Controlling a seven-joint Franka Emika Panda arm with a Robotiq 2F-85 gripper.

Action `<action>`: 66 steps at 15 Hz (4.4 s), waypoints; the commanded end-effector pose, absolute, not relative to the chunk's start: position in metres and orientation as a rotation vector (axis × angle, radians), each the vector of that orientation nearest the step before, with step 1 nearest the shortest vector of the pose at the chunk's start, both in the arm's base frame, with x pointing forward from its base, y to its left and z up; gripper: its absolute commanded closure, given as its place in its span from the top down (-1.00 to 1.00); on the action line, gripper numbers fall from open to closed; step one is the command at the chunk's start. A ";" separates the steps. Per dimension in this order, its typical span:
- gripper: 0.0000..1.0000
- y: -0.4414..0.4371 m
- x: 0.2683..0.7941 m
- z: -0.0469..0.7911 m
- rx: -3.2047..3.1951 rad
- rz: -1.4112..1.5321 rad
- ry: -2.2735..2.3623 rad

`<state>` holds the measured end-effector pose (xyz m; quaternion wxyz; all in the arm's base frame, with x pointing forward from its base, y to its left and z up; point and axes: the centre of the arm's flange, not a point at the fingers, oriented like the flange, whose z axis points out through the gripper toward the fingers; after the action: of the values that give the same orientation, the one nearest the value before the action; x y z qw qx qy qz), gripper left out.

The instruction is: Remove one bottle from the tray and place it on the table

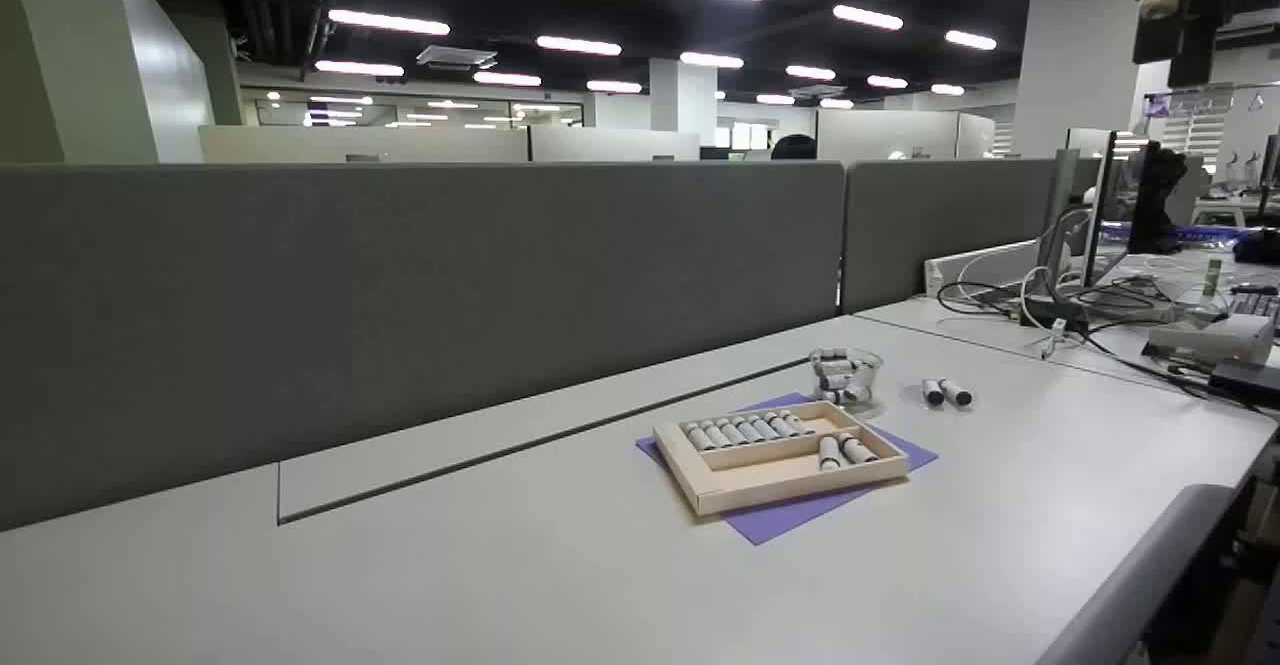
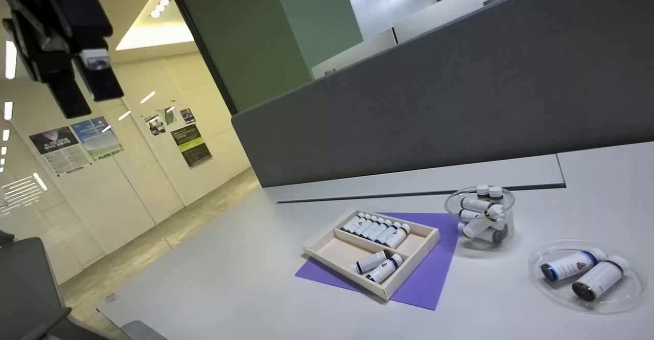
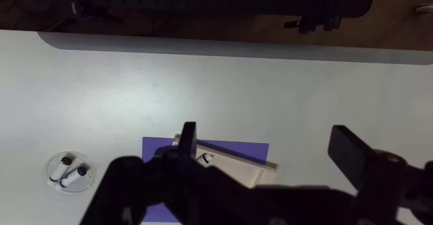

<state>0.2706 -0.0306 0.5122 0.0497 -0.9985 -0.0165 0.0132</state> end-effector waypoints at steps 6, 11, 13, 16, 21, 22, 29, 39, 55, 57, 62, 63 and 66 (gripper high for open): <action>1.00 -0.031 0.271 0.512 -3.042 0.040 -0.050; 1.00 -0.033 0.281 0.510 -3.034 0.008 -0.026; 1.00 -0.040 0.316 0.504 -3.027 -0.115 0.065; 1.00 -0.048 0.374 0.484 -3.052 -0.195 0.088; 1.00 -0.036 0.462 0.423 -3.035 -0.367 0.334; 1.00 -0.026 0.476 0.409 -3.022 -0.347 0.385; 1.00 0.034 0.509 0.328 -3.012 -0.073 0.477; 1.00 0.035 0.502 0.319 -3.020 -0.087 0.460; 1.00 0.012 0.532 0.168 -2.992 -0.141 0.729; 1.00 0.010 0.536 0.147 -3.003 -0.107 0.747; 1.00 0.009 0.551 0.115 -3.068 -0.105 0.734; 1.00 0.010 0.554 0.112 -3.073 -0.107 0.733; 1.00 0.013 0.561 0.106 -3.084 -0.105 0.727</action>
<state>0.5451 0.0082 0.1099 -0.0047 -0.9756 0.2175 -0.0296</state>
